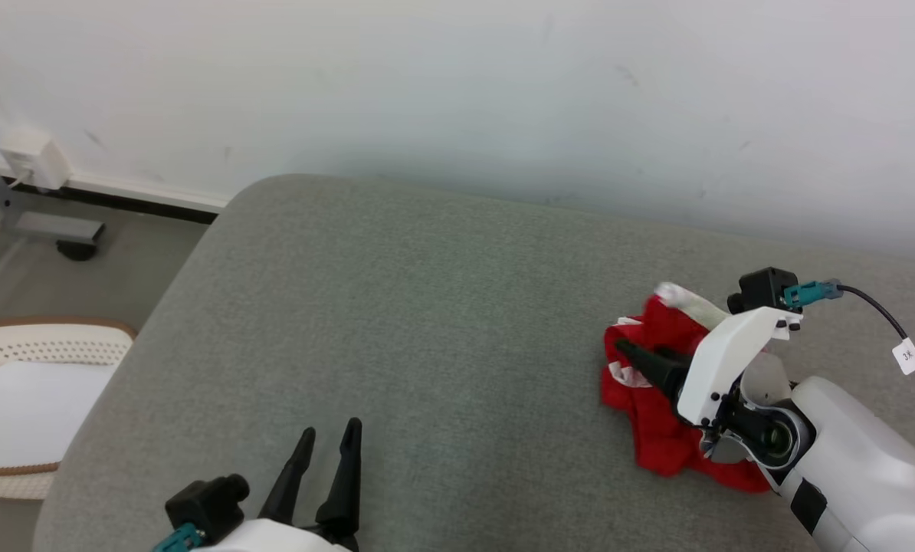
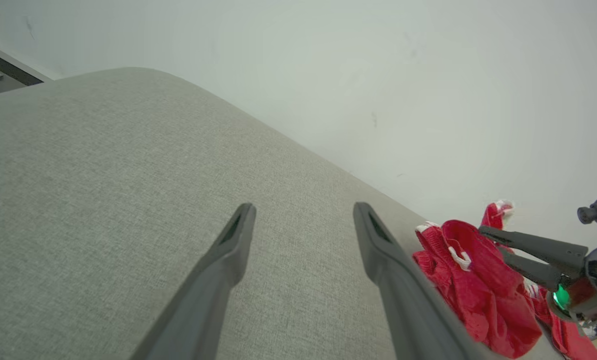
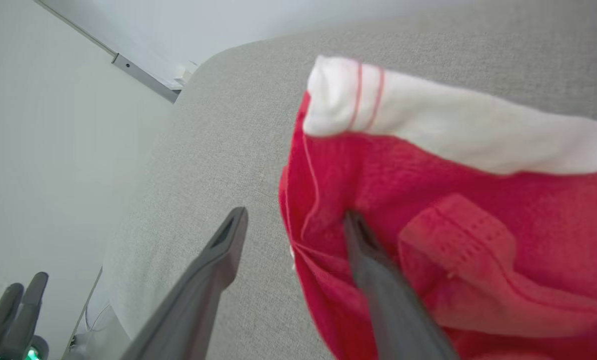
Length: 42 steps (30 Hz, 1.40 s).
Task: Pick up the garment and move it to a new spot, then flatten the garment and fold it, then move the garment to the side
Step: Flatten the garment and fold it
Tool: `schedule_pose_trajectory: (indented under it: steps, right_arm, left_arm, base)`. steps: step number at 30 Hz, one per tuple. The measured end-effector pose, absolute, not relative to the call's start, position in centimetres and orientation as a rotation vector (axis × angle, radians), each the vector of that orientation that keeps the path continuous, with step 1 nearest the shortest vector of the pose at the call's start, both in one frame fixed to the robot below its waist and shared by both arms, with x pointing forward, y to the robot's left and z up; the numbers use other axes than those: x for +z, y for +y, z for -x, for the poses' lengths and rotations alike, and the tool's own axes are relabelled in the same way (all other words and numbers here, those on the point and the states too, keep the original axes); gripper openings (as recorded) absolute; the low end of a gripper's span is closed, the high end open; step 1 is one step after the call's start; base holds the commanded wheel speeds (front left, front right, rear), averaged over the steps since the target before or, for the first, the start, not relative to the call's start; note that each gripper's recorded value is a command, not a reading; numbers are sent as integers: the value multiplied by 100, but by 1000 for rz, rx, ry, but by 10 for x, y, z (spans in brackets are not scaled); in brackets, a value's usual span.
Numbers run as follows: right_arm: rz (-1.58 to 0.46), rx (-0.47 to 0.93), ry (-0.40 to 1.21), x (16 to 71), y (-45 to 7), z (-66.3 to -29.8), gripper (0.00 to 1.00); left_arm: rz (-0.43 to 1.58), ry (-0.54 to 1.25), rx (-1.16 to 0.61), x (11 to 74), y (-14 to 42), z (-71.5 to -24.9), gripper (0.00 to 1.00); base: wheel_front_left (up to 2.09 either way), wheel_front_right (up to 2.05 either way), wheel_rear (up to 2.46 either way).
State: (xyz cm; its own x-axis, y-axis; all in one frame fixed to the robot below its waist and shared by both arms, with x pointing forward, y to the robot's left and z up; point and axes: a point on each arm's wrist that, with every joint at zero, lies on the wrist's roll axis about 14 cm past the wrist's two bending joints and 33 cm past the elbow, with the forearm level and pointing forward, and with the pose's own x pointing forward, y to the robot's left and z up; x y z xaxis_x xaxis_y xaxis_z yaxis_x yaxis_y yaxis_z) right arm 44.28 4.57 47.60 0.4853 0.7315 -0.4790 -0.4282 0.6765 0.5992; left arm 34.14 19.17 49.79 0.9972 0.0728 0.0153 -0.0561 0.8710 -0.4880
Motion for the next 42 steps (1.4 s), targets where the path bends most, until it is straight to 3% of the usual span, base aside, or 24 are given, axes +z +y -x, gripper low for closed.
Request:
schedule_pose_trajectory:
  steps: [11,18,29,30,31,32,33,42]
  right_arm:
    - [-525,731,481,539,4,-444,100]
    - [-532,534,237,562,-81,-463,100]
    - [-600,321,233,528,-124,-485,100]
    - [-609,326,261,524,-118,-487,97]
    - [-626,327,284,521,-113,-491,75]
    - [-639,323,310,519,-110,-496,42]
    - [-635,321,333,517,-108,-502,2]
    - [-585,351,752,467,-78,-519,0]
  left_arm:
    - [504,-56,1,509,175,-351,100]
    - [508,-64,-54,516,157,-359,100]
    - [505,-47,-39,508,162,-357,100]
    - [505,-43,-33,507,163,-358,100]
    - [505,-38,-29,505,164,-358,100]
    - [504,-33,-27,503,165,-359,100]
    - [504,-30,-33,502,164,-361,100]
    - [502,-8,33,491,183,-364,100]
  base:
    - [0,0,0]
    - [0,0,0]
    - [0,0,0]
    - [0,0,0]
    - [0,0,0]
    - [0,0,0]
    - [0,0,0]
    - [0,0,0]
